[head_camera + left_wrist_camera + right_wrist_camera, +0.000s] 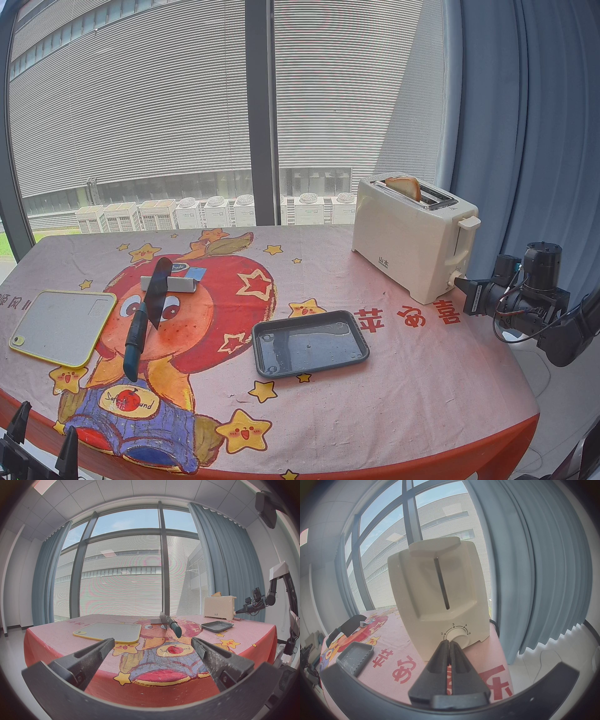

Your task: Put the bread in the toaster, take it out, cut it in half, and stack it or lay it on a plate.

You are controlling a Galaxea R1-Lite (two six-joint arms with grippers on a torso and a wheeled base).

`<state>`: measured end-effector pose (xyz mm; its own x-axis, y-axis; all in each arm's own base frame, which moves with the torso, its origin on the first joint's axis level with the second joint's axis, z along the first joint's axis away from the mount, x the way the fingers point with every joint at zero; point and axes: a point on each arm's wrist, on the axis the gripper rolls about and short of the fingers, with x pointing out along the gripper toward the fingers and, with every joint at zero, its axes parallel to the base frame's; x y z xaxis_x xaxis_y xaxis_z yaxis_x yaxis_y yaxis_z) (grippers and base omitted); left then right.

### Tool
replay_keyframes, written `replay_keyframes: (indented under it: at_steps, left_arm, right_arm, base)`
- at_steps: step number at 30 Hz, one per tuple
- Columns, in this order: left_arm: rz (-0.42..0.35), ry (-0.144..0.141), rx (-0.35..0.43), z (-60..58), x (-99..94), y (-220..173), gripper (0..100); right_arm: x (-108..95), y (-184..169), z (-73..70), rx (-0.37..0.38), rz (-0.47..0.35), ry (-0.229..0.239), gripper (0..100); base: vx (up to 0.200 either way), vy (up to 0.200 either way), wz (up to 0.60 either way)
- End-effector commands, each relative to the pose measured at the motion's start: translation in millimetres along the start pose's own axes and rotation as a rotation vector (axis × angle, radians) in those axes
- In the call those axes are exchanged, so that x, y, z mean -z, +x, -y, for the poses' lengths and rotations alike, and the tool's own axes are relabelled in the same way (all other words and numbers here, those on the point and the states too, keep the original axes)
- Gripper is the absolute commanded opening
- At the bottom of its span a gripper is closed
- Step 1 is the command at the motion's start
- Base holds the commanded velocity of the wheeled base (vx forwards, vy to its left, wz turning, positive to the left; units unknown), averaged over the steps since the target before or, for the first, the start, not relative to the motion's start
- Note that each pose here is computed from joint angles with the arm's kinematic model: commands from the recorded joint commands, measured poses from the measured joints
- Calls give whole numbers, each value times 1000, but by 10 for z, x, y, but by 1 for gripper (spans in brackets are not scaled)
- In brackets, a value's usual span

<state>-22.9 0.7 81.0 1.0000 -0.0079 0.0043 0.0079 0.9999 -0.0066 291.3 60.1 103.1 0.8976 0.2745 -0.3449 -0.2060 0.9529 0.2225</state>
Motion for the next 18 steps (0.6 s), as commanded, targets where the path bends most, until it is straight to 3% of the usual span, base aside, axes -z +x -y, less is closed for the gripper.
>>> replay_keyframes:
  at_steps: [1, 11, 18]
  left_arm:
    - [-1, 0, -2, -1, 52, 1, 100]
    - [-1, -1, 0, 0, 52, 1, 100]
    - [-1, 0, 0, 0, 52, 1, 100]
  right_arm:
    - [11, -14, -4, 1, -2, -1, 0]
    - [90, -47, -59, 3, -33, -10, 0]
    - [165, 61, -12, 16, -57, -1, 0]
  base:
    - [0, 0, 0]
    - [0, 0, 0]
    - [0, 0, 0]
